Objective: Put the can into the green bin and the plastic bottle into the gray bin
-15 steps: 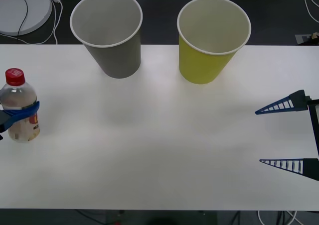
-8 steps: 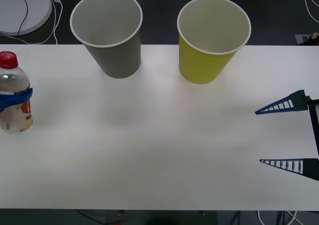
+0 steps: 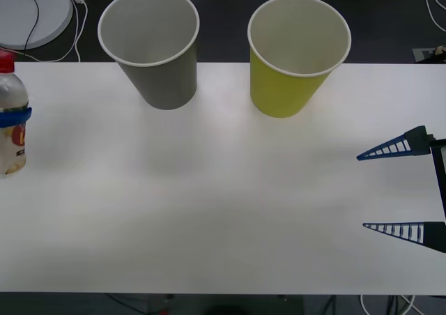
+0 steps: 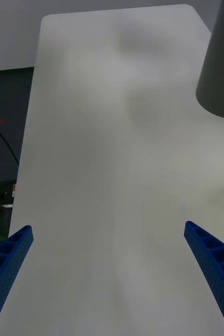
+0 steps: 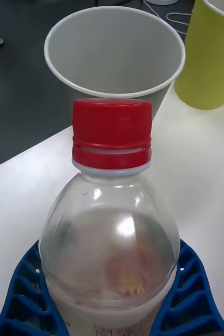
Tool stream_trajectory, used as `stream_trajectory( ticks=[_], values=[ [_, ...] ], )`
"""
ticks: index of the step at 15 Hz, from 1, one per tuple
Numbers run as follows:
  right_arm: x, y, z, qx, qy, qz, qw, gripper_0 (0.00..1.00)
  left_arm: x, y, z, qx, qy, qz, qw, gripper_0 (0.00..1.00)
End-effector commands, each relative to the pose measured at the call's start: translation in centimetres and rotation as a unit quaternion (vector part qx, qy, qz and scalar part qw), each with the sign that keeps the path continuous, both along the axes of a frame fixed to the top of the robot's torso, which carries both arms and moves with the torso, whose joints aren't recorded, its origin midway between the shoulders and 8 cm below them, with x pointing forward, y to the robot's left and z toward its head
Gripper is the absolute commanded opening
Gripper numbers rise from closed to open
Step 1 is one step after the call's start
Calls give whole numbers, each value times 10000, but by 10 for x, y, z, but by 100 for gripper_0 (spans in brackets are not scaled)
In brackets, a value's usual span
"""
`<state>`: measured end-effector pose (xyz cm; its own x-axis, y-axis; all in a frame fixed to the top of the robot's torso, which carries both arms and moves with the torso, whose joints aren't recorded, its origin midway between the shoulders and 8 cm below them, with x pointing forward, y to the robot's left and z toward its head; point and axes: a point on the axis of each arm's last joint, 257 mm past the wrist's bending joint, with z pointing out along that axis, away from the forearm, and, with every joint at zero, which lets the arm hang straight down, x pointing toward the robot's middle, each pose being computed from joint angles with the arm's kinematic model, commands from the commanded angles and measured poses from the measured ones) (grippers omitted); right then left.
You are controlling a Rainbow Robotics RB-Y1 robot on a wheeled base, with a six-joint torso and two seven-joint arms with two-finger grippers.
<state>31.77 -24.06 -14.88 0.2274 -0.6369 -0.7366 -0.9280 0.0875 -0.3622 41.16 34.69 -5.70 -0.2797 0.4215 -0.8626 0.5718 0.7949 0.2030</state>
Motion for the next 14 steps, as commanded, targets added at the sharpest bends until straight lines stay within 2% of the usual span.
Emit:
stream_trajectory(
  ticks=[1,5,10,14],
  values=[
    [0,0,0,0,0,0,10000,100,5,-2,10,66,189,73,9998,0],
    [0,0,0,0,0,0,10000,100,19,1,22,182,408,94,9990,0],
    [0,0,0,0,0,0,10000,100,43,6,30,312,574,91,9978,0],
    [0,0,0,0,0,0,10000,100,52,4,38,518,560,35,9971,0]
  ],
)
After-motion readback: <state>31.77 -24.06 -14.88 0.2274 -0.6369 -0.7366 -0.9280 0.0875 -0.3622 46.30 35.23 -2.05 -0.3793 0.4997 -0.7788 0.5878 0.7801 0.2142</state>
